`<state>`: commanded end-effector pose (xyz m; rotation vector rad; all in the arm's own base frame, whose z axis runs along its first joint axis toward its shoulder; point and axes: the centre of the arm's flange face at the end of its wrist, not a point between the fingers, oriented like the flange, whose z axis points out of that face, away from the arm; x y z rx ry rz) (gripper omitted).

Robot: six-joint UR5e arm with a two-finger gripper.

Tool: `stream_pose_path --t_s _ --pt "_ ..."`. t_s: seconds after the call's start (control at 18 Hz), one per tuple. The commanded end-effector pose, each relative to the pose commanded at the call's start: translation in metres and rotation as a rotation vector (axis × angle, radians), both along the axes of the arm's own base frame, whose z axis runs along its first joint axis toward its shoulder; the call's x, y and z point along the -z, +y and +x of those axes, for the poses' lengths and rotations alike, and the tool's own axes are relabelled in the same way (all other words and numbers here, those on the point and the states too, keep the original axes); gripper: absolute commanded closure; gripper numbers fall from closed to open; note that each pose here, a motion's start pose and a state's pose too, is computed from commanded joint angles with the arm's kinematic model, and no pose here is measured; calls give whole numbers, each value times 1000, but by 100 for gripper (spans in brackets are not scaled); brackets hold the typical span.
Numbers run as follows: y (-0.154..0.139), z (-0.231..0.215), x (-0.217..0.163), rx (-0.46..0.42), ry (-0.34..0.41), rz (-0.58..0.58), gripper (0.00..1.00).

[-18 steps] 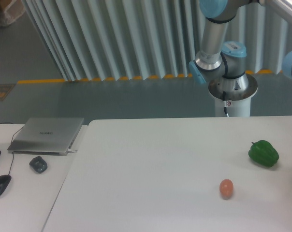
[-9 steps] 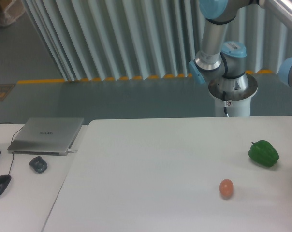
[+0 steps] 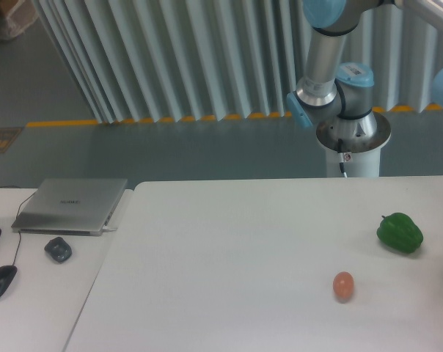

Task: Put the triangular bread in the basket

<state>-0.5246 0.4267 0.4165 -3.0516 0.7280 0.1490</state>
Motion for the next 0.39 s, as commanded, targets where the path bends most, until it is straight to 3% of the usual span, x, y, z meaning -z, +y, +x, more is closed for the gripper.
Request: stream_pose_path --t_s 0.39 --pt "1 0 10 3 -19 3 0"
